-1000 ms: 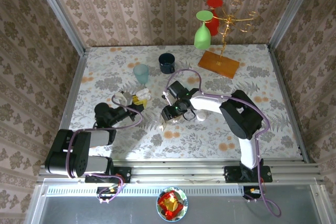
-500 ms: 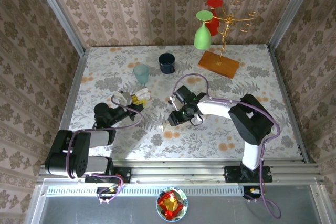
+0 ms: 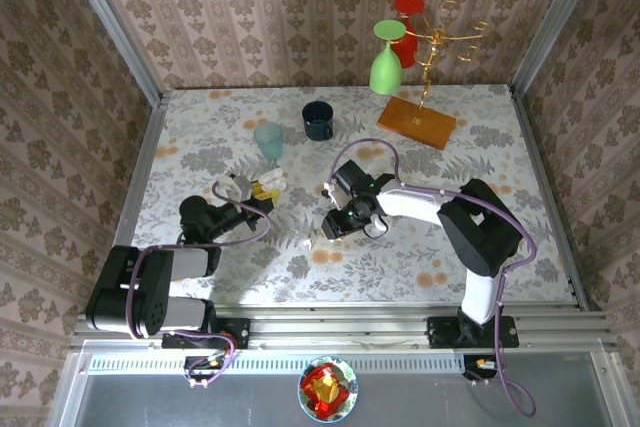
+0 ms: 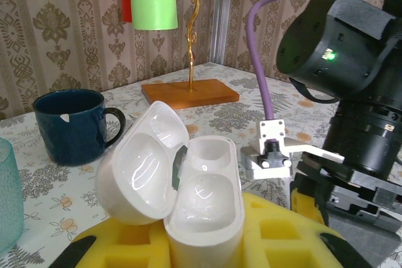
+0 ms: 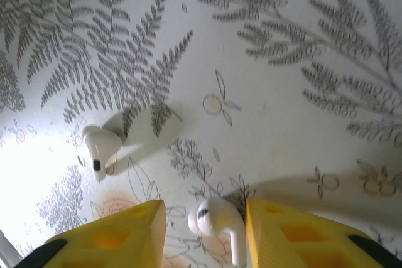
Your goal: Insert the wireless bluetooth earbuds into the charging case
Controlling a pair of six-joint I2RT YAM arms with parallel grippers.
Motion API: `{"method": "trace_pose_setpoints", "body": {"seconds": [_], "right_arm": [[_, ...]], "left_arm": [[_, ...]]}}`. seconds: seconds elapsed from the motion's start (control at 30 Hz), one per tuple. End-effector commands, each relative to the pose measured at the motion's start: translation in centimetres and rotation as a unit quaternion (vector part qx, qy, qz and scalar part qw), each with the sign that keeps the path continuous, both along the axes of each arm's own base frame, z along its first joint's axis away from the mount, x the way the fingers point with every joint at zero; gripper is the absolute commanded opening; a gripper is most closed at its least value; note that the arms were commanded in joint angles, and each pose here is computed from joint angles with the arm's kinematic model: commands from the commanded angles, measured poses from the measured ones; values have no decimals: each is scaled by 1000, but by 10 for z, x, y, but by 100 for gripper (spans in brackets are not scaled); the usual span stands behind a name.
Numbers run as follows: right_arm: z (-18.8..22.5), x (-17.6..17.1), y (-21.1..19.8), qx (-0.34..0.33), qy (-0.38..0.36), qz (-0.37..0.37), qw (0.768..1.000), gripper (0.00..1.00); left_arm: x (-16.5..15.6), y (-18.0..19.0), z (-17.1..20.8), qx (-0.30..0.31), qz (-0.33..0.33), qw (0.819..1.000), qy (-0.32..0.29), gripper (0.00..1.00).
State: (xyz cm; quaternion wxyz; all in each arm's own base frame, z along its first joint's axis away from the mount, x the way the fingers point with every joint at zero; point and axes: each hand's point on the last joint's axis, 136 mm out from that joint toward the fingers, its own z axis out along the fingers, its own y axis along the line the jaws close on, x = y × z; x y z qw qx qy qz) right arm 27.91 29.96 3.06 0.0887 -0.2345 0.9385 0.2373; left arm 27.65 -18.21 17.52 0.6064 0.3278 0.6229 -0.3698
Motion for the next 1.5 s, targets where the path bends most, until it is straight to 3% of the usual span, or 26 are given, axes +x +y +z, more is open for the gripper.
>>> {"method": "trace_pose_setpoints", "body": {"seconds": [0.0, 0.4, 0.83, 1.2, 1.47], "right_arm": [[-8, -6, -1, -8, 31, 18, 999, 38], [-16, -25, 0, -2, 80, 48, 996, 31], [-21, -22, -3, -8, 76, 37, 996, 21], [25, 24, -13, 60, -67, -39, 995, 22], [85, 52, -30, 141, -198, -119, 963, 22]], "left_arm": [[0, 0, 9, 0, -8, 1000, -27, 0], [1, -1, 9, 0, -9, 1000, -26, 0], [1, -1, 7, 0, -10, 1000, -23, 0], [-4, -6, 9, 1, -23, 999, -29, 0], [-18, -27, 9, -4, -58, 998, -20, 0]]}}
